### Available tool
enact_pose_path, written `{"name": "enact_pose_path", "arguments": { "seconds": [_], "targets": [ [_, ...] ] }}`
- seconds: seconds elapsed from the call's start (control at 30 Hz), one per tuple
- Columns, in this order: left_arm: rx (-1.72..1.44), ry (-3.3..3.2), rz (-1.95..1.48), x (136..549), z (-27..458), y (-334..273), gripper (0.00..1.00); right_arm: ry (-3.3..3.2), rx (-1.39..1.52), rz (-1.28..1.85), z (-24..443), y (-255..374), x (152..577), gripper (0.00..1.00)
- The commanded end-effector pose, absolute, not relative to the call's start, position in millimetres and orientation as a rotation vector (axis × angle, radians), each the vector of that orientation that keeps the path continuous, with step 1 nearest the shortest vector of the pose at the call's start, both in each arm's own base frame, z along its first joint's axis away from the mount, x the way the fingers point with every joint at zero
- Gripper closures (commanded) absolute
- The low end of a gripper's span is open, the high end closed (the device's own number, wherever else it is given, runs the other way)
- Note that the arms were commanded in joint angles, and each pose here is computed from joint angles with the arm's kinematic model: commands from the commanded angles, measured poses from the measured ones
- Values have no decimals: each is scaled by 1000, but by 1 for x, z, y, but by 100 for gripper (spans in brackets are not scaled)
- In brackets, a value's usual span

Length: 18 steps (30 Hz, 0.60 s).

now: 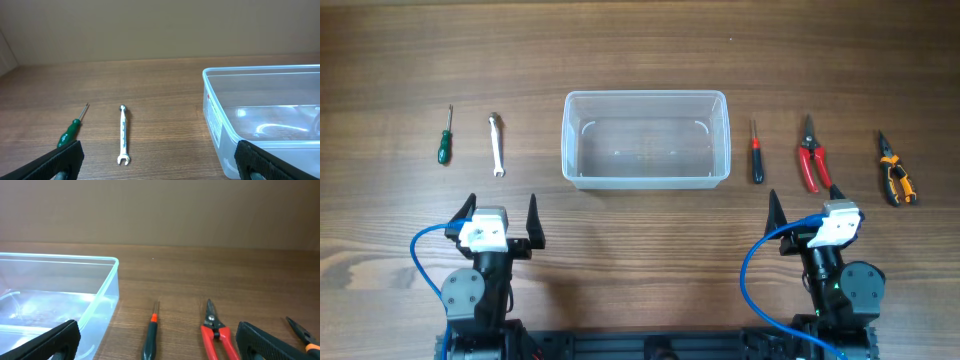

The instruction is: Pack container

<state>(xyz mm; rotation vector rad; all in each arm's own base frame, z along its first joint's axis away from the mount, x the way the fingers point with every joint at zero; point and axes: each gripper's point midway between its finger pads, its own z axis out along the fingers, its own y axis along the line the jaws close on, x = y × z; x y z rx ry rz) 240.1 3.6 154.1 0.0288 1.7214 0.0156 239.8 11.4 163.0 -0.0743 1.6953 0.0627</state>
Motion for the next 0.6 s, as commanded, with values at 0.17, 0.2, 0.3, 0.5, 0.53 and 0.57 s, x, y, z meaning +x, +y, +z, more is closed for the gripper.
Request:
{"name": "enact_pose_path", "arguments": {
  "seconds": [0.17, 0.2, 0.3, 0.5, 0.53, 0.57],
  "targets": [
    [15, 1717, 11, 240, 153, 4, 0, 1678, -64, 84, 167, 13, 239, 0],
    [15, 1717, 11, 240, 153, 4, 0, 1678, -64, 84, 167, 13, 239, 0],
    [15, 1717, 11, 240, 153, 4, 0, 1677, -64, 84, 167, 13, 239, 0],
    [15, 1717, 11, 240, 153, 4, 0, 1677, -14, 137, 167, 14, 239, 0],
    [15, 1717, 11, 240, 153, 4, 0, 1677, 14, 163, 168, 14, 239, 0],
    [15, 1717, 11, 240, 153, 4, 0, 1677, 35, 188, 168, 15, 239, 0]
  ]
}}
